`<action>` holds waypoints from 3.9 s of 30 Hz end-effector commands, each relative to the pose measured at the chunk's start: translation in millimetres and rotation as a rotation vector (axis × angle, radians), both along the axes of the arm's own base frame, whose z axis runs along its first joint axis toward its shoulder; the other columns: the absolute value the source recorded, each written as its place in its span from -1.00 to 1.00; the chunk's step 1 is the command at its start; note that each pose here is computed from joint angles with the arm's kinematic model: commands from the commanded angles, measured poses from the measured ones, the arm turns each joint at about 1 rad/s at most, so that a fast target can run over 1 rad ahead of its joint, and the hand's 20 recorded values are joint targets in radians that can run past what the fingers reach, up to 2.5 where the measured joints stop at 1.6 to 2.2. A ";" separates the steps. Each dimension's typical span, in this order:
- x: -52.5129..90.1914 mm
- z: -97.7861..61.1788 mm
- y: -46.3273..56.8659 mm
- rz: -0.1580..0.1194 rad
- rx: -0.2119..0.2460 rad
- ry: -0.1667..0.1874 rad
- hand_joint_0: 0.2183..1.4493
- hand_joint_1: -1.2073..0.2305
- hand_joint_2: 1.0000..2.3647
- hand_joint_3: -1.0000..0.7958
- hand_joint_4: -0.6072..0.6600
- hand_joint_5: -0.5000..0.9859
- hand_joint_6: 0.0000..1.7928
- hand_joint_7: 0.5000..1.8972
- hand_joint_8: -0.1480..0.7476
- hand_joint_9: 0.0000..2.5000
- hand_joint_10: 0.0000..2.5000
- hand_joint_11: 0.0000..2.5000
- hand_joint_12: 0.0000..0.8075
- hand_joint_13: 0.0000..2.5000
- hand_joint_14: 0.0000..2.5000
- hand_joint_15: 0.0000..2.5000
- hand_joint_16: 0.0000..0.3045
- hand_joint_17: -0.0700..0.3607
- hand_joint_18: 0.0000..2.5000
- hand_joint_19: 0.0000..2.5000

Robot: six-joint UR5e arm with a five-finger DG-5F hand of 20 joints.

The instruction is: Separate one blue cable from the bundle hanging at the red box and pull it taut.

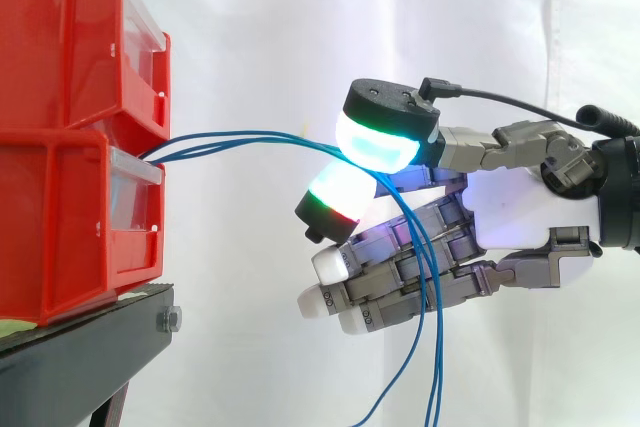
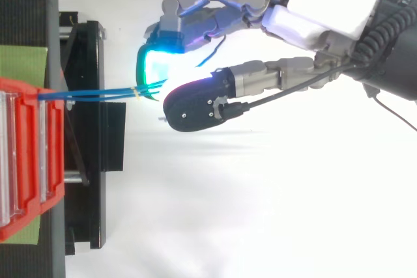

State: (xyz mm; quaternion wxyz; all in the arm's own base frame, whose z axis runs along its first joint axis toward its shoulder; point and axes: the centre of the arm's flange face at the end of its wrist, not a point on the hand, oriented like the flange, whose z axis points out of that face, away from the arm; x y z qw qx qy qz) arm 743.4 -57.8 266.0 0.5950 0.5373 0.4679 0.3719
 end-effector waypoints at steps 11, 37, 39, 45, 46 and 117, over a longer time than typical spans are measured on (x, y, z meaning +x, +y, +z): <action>-0.2 -0.1 0.0 0.000 0.001 0.001 -0.15 -0.65 -1.00 -0.44 -0.16 -0.56 0.05 -0.23 -0.17 -0.39 -0.99 -0.49 -0.33 -0.66 -1.00 -0.89 -0.80 -0.36 -0.73 -0.89; -0.3 -0.2 -0.1 0.000 0.002 0.002 -0.48 -0.08 -1.00 -0.44 0.05 -0.54 0.00 -0.35 -0.08 -0.35 -0.98 -0.50 -0.30 -0.67 -1.00 -0.88 -0.79 -0.33 -0.77 -0.85; -0.3 -0.2 -0.1 0.000 0.004 0.002 -0.43 -0.10 -1.00 -0.44 0.04 -0.54 -0.01 -0.33 -0.09 -0.35 -0.98 -0.50 -0.31 -0.68 -0.99 -0.87 -0.79 -0.35 -0.78 -0.85; -0.9 -0.5 -1.1 -0.012 0.034 -0.005 -0.39 -0.23 -0.98 -0.30 0.01 -0.53 0.01 -0.23 -0.09 -0.35 -0.98 -0.49 -0.32 -0.68 -0.99 -0.87 -0.80 -0.36 -0.78 -0.85; -1.2 -0.7 -1.2 -0.012 0.036 -0.003 -0.39 -0.25 -0.98 -0.26 0.00 -0.53 0.02 -0.20 -0.09 -0.34 -0.99 -0.49 -0.32 -0.67 -0.99 -0.87 -0.80 -0.36 -0.78 -0.86; 3.6 -30.4 -4.7 0.021 0.221 -0.029 -0.16 -0.35 -1.00 -0.44 -0.17 -0.58 0.07 -0.10 -0.15 -0.20 -0.84 0.21 -0.29 -0.25 -0.98 -0.14 -0.82 -0.39 -0.59 -0.70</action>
